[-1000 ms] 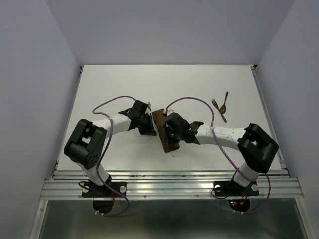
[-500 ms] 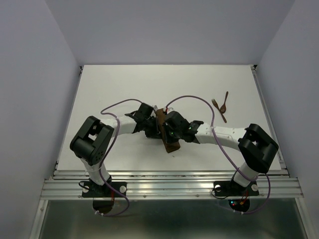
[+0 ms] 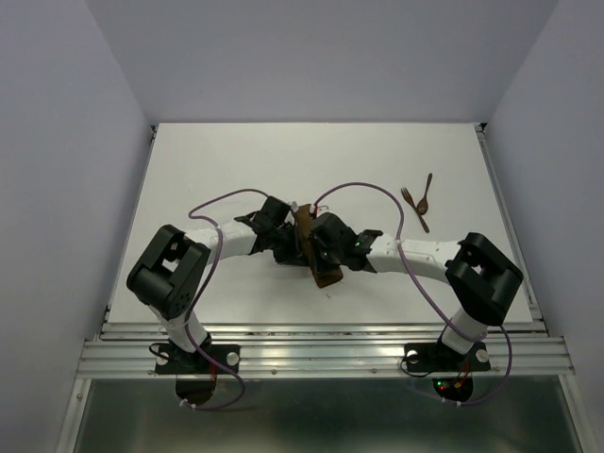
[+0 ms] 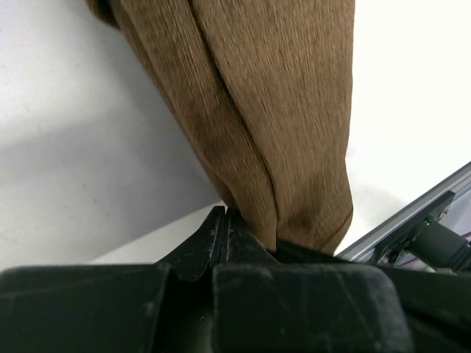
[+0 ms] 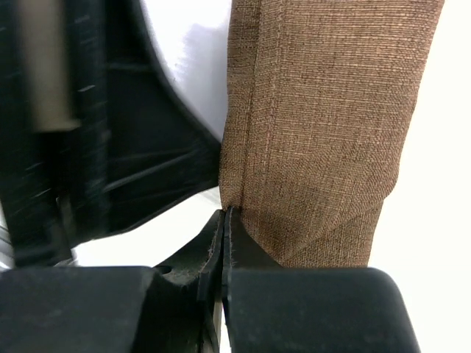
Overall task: Fold the napkin into a case and place the utensils inside
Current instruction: Smooth out the smaller rectangle-folded napkin at the center of the board.
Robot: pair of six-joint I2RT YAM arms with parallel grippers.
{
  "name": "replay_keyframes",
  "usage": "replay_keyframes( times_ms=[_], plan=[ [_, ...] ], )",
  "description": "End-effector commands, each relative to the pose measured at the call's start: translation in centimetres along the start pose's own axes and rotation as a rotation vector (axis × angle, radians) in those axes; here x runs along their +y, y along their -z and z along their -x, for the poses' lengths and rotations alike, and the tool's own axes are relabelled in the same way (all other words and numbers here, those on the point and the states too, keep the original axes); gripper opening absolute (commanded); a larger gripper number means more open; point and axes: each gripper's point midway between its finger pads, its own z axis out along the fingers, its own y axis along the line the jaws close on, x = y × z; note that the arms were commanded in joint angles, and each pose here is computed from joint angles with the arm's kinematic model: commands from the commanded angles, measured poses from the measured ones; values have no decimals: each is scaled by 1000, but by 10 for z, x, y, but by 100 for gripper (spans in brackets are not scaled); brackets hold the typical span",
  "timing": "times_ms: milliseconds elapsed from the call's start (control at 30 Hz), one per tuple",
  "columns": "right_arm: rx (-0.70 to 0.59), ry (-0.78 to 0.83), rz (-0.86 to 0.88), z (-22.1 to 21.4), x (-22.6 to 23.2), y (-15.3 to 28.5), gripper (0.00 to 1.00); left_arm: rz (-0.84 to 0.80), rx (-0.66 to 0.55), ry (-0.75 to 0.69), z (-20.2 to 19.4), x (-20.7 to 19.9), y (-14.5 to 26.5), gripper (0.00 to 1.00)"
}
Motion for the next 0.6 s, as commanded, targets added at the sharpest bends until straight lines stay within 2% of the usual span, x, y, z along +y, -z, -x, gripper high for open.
replay_keyframes(
  times_ms=[0,67,200,333,400,567],
  plan=[
    [-43,21,-26,3,-4,1,2,-11,-22,-52,2,-14,23,0],
    [-36,25,-32,0,-7,1,3,-10,-30,-64,6,-18,28,0],
    [-25,46,-27,-5,-9,5,16,29,-44,-102,11,-19,43,0],
    [-53,64,-18,2,-8,15,39,63,-69,-112,22,-15,56,0],
    [-66,68,-11,6,-6,20,46,70,-90,-115,32,-14,61,0],
    [-143,47,12,28,1,42,48,47,-206,-111,89,-27,71,0]
  ],
)
